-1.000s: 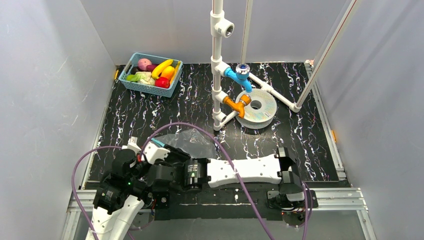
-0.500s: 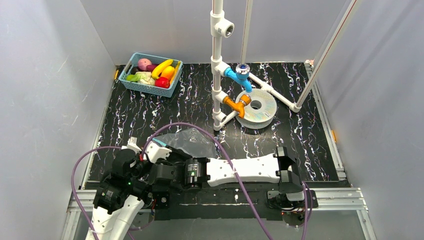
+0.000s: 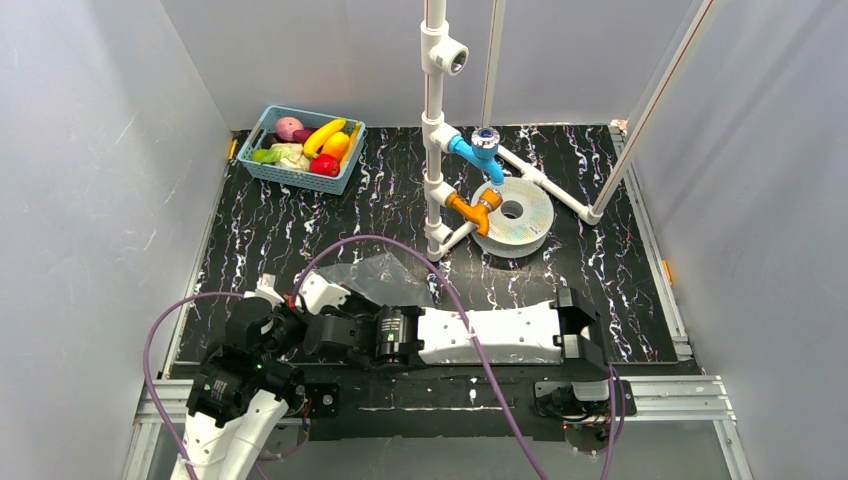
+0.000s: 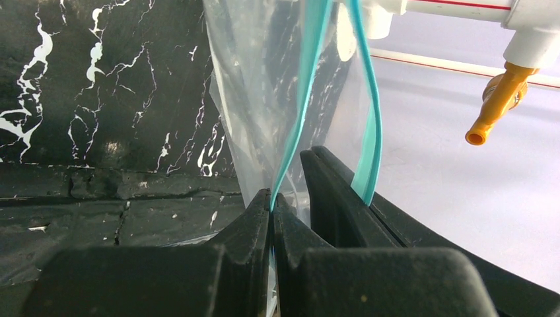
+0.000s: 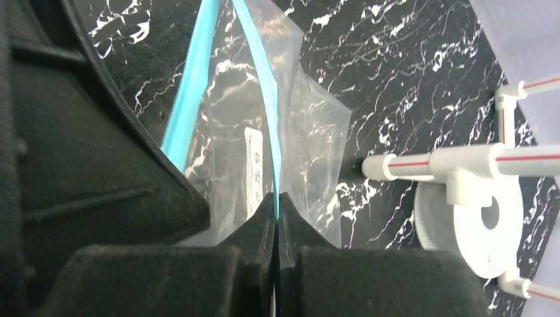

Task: Place the food in the zip-top bag and seal the zipper
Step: Open the zipper of the food storage bag at the center of the board.

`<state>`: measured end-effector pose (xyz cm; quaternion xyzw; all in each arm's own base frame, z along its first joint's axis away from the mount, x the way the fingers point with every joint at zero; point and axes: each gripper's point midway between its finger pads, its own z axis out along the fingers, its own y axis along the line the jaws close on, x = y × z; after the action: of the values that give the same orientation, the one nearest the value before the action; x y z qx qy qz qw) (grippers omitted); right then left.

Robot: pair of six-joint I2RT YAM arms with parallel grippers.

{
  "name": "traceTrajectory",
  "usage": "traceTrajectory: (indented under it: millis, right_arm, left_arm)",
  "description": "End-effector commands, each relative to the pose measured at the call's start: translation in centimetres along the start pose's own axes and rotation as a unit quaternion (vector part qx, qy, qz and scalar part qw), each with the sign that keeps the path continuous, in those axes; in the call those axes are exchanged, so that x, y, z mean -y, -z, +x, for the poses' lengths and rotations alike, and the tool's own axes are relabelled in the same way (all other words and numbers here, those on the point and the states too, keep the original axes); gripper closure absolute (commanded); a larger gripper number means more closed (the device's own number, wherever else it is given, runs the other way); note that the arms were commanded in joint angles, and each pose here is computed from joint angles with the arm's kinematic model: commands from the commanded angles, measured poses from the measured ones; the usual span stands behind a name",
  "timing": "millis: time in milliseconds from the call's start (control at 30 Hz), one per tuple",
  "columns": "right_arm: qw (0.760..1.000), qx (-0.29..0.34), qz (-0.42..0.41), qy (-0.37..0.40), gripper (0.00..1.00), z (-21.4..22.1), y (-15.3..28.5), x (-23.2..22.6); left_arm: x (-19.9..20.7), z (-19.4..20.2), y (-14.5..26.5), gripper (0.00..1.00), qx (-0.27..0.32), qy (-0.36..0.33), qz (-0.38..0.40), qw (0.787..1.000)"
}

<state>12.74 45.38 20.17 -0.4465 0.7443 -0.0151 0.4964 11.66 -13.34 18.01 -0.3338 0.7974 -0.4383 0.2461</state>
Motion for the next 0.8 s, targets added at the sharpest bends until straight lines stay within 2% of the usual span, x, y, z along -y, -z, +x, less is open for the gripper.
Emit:
traceTrajectory:
  millis: [0, 67, 133, 267, 367, 467, 633, 700, 767]
  right_arm:
    - [0.995, 0.041, -0.003, -0.091, 0.99, -2.0, 2.3, 2.4]
    - [0.988, 0.051, 0.023, -0.146, 0.99, -1.9, 3.0, 4.1]
    - [0.983, 0.054, 0.045, -0.17, 0.99, -1.4, 3.3, 5.6]
    - [0.98, 0.04, 0.085, -0.173, 0.99, -0.3, 4.5, 8.4]
    - [0.977, 0.017, 0.113, -0.178, 0.99, 1.7, 5.9, 10.6]
    - [0.975, 0.021, 0.085, -0.206, 0.99, 3.4, 6.7, 11.3]
    - [0.961, 0.017, 0.041, -0.272, 0.99, 6.7, 6.8, 12.1]
    - [0.957, 0.009, 0.043, -0.288, 0.99, 7.3, 6.8, 12.5]
    - [0.955, -0.005, 0.053, -0.292, 0.99, 7.9, 6.9, 12.8]
  left_arm:
    - [0.3, 0.1, 0.6, 1.0, -0.001, -0.008, -0.001, 1.0]
    - [0.6, 0.1, 0.7, 1.0, -0.002, -0.012, 0.006, 1.0]
    - [1.0, 0.0, 0.9, 1.0, 0.0, -0.02, 0.009, 1.0]
    - [2.3, 0.0, 0.7, 1.0, -0.012, -0.042, 0.015, 0.999]
    - [4.1, 0.5, -0.6, 1.0, -0.051, -0.051, 0.036, 0.997]
    - [5.6, 1.1, -2.3, 1.0, -0.096, -0.052, 0.059, 0.992]
    - [5.5, 1.7, -4.0, 0.99, -0.139, -0.067, 0.051, 0.987]
    - [5.4, 2.0, -4.3, 0.82, -0.155, -0.074, 0.051, 0.984]
    - [5.6, 2.4, -4.2, 0.56, -0.174, -0.096, 0.053, 0.979]
